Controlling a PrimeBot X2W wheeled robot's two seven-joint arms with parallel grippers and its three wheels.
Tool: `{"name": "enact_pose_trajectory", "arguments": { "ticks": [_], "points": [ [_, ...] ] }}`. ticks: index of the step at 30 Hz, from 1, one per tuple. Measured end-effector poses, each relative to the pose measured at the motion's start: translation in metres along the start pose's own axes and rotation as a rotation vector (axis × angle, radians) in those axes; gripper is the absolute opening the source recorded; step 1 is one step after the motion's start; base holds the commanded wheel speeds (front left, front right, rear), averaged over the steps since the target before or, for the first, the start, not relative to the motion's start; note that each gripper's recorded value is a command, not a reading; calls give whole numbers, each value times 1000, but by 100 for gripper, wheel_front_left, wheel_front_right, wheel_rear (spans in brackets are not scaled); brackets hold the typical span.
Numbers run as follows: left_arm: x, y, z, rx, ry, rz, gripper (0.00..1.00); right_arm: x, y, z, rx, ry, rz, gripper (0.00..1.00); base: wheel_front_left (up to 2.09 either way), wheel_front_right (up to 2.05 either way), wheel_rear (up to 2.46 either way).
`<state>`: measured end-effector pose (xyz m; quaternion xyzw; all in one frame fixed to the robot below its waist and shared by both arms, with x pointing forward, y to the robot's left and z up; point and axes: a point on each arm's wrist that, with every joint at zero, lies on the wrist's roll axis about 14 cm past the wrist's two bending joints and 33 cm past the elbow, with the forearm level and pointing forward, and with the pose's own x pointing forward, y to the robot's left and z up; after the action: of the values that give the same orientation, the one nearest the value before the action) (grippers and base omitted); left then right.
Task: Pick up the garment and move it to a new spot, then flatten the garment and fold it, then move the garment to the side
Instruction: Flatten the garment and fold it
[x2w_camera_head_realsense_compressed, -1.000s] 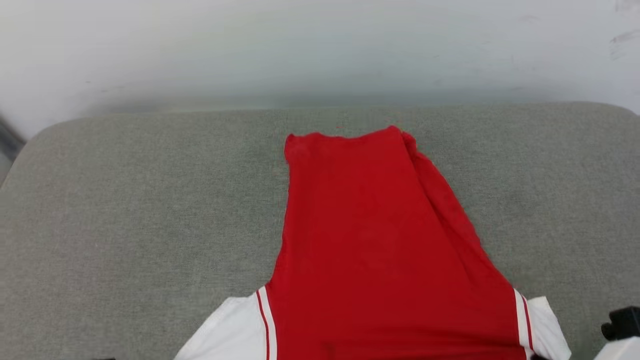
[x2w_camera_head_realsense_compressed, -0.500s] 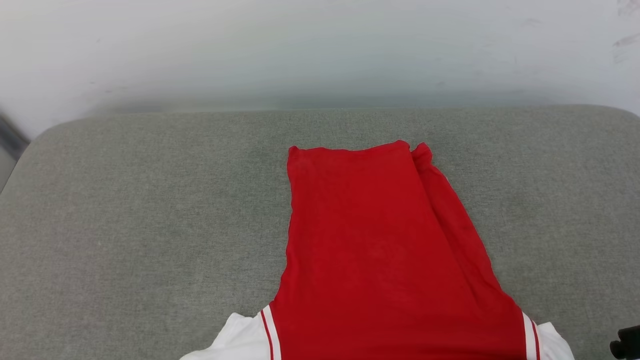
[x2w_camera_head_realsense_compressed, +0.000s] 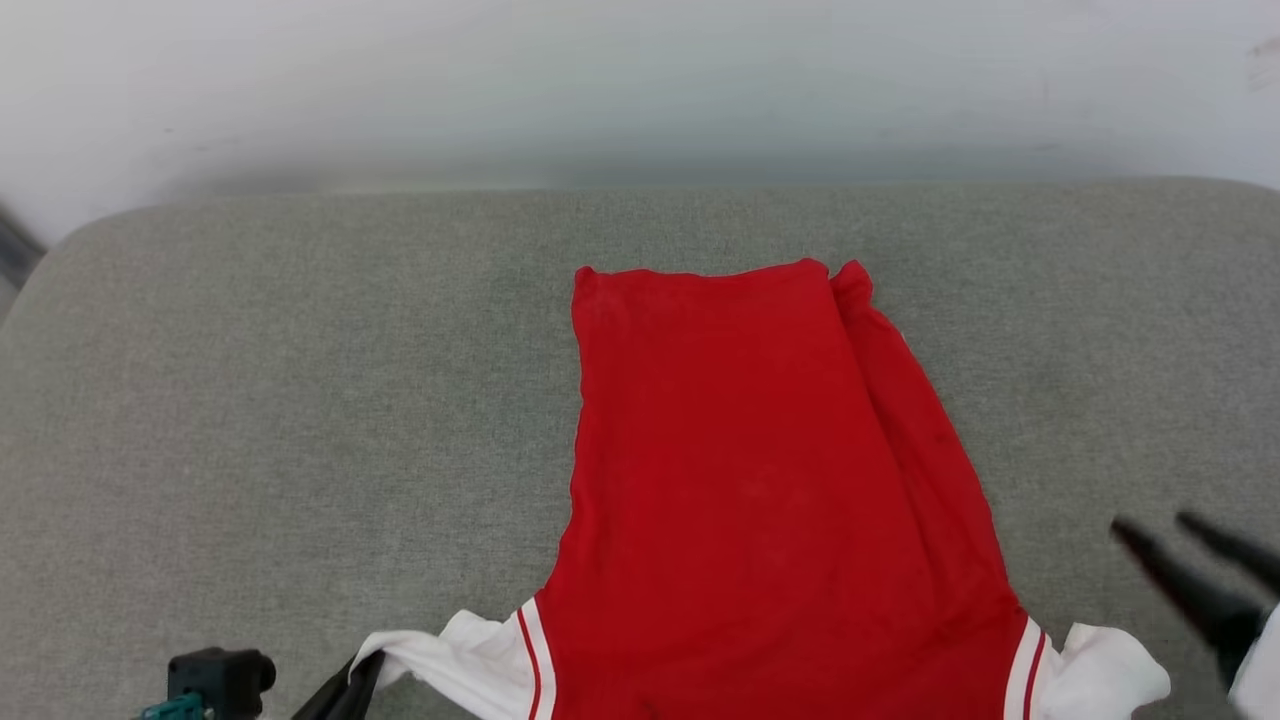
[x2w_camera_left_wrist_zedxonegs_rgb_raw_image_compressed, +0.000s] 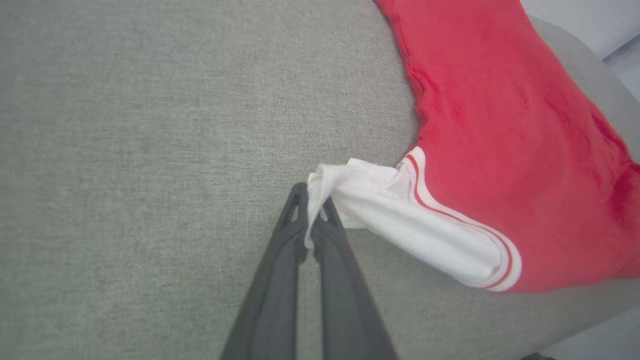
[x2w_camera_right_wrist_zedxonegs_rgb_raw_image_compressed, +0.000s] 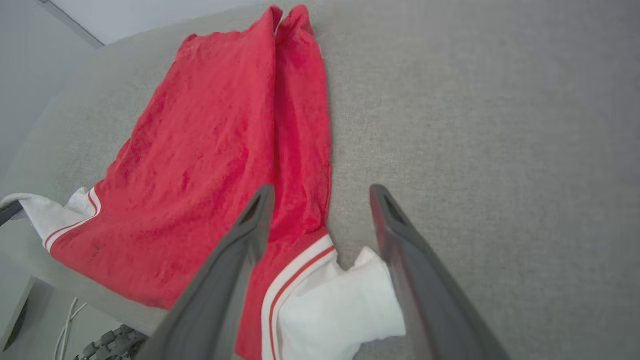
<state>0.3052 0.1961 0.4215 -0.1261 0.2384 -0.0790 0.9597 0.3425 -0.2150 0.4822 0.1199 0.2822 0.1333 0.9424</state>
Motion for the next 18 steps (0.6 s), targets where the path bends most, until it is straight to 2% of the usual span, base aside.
{"name": "enact_pose_trajectory", "arguments": {
  "ticks": [6, 10, 15, 18],
  "points": [
    [14, -6, 14, 21, -31, -20, 0, 16, 3, 97, -175, -165, -2, 100, 0, 0, 0],
    [27, -10, 20, 32, -42, -33, 0, 45, 9, 139, -291, -157, -3, 100, 0, 0, 0],
    [42, -12, 23, 40, -43, -41, 0, 102, 22, 144, -371, 13, 16, 100, 0, 0, 0],
    [51, -12, 22, 39, -39, -44, 0, 136, 21, 123, -424, 193, -1, 100, 0, 0, 0]
  ]
}}
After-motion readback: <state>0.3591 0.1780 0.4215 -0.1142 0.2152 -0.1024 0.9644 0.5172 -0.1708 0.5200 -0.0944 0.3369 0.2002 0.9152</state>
